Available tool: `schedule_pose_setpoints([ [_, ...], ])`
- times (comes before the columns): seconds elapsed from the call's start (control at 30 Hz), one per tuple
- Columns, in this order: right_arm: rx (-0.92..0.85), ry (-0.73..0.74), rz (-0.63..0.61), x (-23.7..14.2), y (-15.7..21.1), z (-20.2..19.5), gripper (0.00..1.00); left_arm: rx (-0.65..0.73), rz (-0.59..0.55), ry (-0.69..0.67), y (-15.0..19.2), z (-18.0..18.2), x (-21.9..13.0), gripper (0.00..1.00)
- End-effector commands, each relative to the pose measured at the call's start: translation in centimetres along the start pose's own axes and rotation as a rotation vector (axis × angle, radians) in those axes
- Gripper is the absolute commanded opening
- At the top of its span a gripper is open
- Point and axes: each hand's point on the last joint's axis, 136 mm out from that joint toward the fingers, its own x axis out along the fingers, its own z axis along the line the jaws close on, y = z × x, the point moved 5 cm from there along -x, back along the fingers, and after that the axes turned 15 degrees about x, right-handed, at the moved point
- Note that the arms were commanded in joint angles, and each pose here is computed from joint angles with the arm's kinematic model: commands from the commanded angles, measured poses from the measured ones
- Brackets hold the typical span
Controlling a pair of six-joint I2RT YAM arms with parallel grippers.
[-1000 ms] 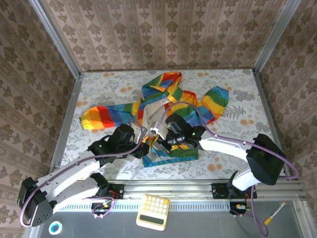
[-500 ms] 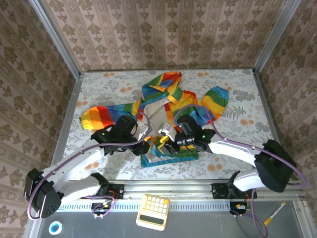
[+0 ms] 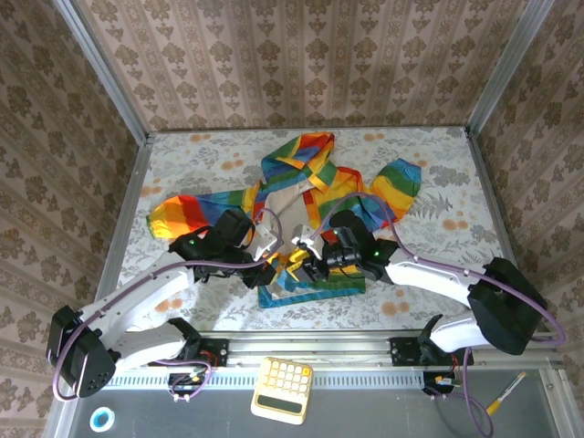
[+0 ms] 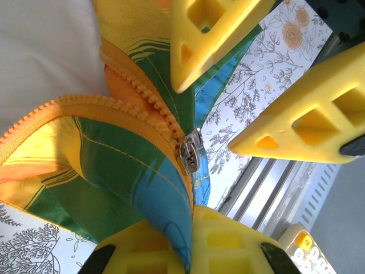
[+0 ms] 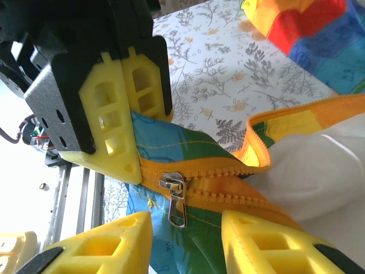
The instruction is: Zip up the jacket
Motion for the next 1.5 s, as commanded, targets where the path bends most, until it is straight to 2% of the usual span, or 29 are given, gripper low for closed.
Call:
schedule_pose_setpoints([
  [0.0, -0.012, -0.065, -0.016, 0.5, -1.2, 0.5, 0.37, 0.040, -0.016, 0.014, -0.8, -0.4, -0.9, 0.00],
  [0.6, 0.010, -0.117, 0.028, 2.0, -2.0, 0.4, 0.32, 0.044, -0.013, 0.014, -0.9, -0.4, -0.9, 0.00],
  [0.7, 0.013, -0.123, 0.050, 2.2, -1.8, 0.5, 0.25, 0.044, -0.008, 0.012, -0.8, -0.4, -1.0, 0.00],
  [0.8, 0.010, -0.111, 0.068, 2.0, -1.3, 0.6, 0.14, 0.044, -0.001, 0.006, -0.7, -0.4, -1.1, 0.00],
  [1.0, -0.030, -0.015, 0.051, 0.9, -0.9, 0.2, 0.00, 0.041, -0.006, -0.001, -0.6, -0.5, -1.3, 0.00],
  [1.3, -0.108, 0.079, 0.012, 0.1, -1.2, -0.2, 0.00, 0.045, -0.007, -0.001, -0.8, -0.6, -1.5, 0.00],
  [1.47, -0.221, 0.110, -0.021, -0.2, -0.8, 0.0, 0.24, 0.053, -0.010, 0.011, -0.9, -0.7, -1.7, 0.00],
])
